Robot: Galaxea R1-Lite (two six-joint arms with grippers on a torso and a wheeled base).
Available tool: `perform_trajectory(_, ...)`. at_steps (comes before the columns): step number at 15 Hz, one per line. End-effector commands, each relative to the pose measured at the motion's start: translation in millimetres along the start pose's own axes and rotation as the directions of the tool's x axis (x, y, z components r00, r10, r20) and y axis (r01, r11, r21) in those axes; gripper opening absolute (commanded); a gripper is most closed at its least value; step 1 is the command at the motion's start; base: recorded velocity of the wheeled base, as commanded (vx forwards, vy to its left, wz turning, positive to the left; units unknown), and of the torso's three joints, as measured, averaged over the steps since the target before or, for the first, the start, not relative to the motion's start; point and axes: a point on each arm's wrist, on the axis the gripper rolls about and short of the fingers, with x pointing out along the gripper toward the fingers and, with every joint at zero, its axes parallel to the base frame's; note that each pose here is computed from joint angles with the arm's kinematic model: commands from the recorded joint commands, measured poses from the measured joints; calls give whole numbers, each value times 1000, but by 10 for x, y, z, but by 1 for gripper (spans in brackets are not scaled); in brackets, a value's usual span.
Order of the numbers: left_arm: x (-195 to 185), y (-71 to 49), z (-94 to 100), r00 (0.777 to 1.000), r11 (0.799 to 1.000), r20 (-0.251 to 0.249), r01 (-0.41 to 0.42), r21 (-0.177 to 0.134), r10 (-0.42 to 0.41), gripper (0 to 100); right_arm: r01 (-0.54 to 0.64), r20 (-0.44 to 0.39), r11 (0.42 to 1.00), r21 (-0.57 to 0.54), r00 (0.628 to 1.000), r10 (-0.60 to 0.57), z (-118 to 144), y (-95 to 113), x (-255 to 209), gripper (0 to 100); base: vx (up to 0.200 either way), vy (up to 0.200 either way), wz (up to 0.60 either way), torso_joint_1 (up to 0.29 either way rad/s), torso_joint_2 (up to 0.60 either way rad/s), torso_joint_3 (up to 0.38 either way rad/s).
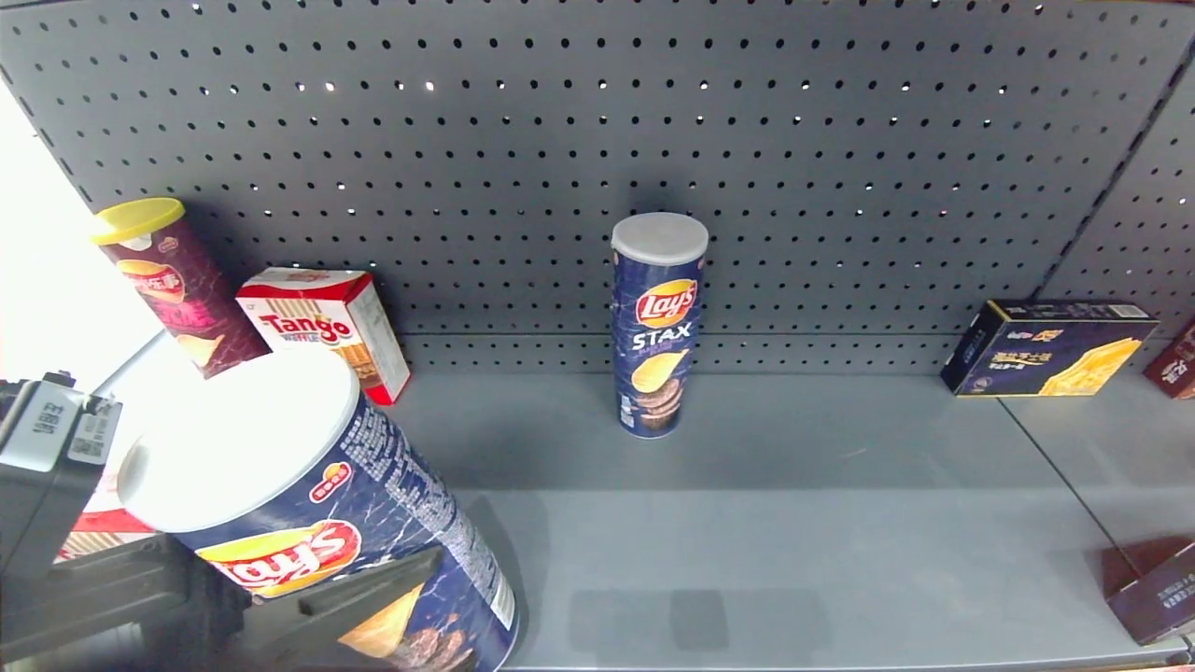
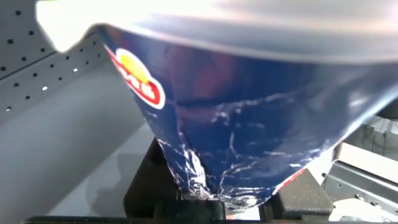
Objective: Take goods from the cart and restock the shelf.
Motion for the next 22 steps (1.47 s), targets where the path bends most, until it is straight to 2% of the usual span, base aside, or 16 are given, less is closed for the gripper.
perform_trajectory(1,3,-2,-9,1000,1000,-3,6,-2,-6,0,1,-2,1000,1,1000,-1,-2,0,1,100,0,0,600,2,2,-2)
perform_trajectory(7,-1,-1,-10,1000,1000,-2,2,-3,-2,0,-1,-2,1000,-1,1000,1,-2,0,1,100,0,0,0,-32,95,65)
perform_trajectory(11,11,9,39,1000,1000,16,2,4,-2,0,-1,-2,1000,1,1000,1,-2,0,1,100,0,0,0,0,0,0)
perform_trajectory(22,9,5,3,1000,1000,4,5,-6,-5,0,2,-2,1000,4,1000,-2,-2,0,1,100,0,0,0,15,-39,-24)
